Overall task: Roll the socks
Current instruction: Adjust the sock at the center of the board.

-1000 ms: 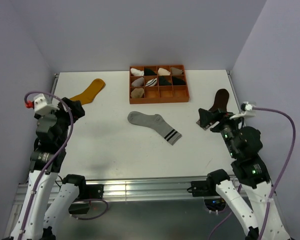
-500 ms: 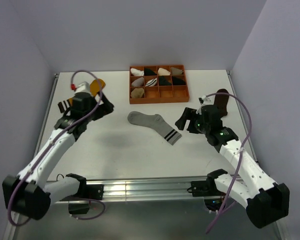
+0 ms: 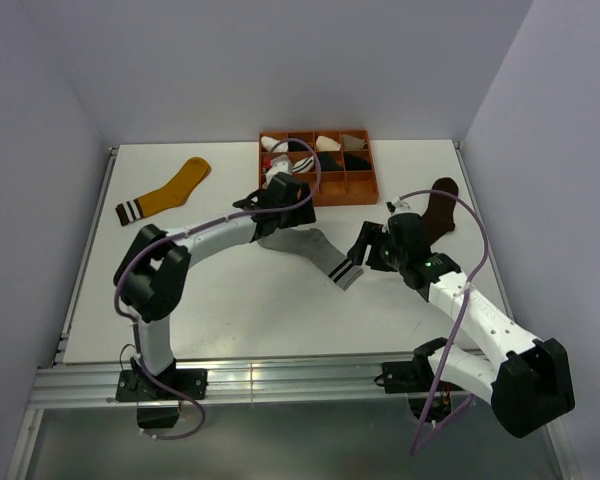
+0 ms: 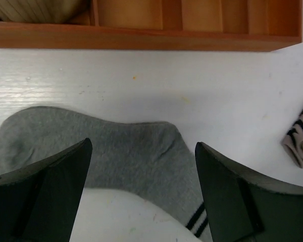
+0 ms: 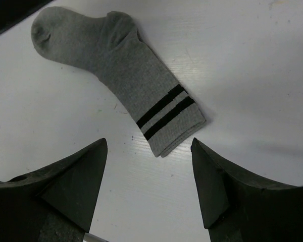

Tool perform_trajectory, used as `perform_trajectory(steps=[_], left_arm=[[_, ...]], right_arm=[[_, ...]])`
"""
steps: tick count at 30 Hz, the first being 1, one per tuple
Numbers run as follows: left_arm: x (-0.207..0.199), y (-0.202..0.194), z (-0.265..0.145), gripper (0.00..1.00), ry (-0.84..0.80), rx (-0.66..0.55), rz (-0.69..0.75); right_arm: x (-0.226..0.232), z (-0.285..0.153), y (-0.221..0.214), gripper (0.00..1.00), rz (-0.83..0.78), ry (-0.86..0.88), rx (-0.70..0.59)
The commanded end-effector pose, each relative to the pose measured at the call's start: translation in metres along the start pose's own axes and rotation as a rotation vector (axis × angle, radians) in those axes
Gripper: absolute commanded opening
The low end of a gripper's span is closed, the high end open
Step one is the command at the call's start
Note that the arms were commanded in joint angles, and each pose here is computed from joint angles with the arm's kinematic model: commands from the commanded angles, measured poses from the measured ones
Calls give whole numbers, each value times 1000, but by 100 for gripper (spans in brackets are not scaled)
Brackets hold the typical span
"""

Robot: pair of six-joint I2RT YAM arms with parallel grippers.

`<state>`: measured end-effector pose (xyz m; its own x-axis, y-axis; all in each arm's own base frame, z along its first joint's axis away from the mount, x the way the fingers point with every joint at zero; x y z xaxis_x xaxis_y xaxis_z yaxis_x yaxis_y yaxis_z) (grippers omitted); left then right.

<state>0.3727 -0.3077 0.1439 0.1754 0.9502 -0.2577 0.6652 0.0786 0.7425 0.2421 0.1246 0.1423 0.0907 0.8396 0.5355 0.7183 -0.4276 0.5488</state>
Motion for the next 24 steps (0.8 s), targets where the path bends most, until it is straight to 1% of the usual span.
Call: perform_trajectory(steps=[1, 3, 8, 9, 11, 13, 14, 15, 17, 18, 19, 23, 24], left_arm=[[-8, 3, 22, 88, -15, -44, -22], [-8, -5, 33, 88, -28, -46, -20], [6, -38, 50, 88, -19, -13, 34], [13, -48, 54, 88, 1, 14, 54], [18, -57, 52, 89, 18, 44, 58], [32, -79, 47, 89, 49, 102, 62], [33, -79, 41, 89, 45, 101, 54], [43, -93, 37, 89, 64, 128, 57], [49, -95, 27, 89, 75, 120, 58], [58, -104, 24, 89, 95, 137, 67], [59, -105, 22, 89, 101, 134, 72], [64, -100, 17, 89, 120, 111, 99], [64, -98, 17, 89, 123, 107, 103]], right_arm=[[1, -4, 6, 75, -9, 7, -61], [-2, -5, 5, 75, -11, -1, -66], [-3, -5, 3, 75, -14, 1, -62], [-2, -4, 3, 75, -14, 8, -60], [-2, -4, 2, 74, -14, 10, -54], [0, -2, 2, 74, -21, 22, -52], [1, -1, 2, 74, -25, 26, -50], [1, 0, 1, 74, -30, 27, -45], [3, 4, -3, 74, -47, 34, -27], [9, 6, -5, 74, -62, 49, -17], [10, 8, -8, 74, -71, 53, -5], [17, 27, -26, 68, -123, 60, 75], [21, 29, -24, 67, -135, 61, 78]])
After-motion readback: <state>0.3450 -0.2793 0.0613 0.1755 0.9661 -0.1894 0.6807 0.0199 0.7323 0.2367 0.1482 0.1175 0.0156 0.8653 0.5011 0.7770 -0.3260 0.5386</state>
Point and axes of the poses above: each gripper's point midway between its finger pads, its own z axis out along the fingers, its own x axis along the line the jaws close on, y = z × x, the point moved 4 cm from there along -z, back along the fingers, and after that the axes turned 10 degrees about z, right-handed, at the moved point
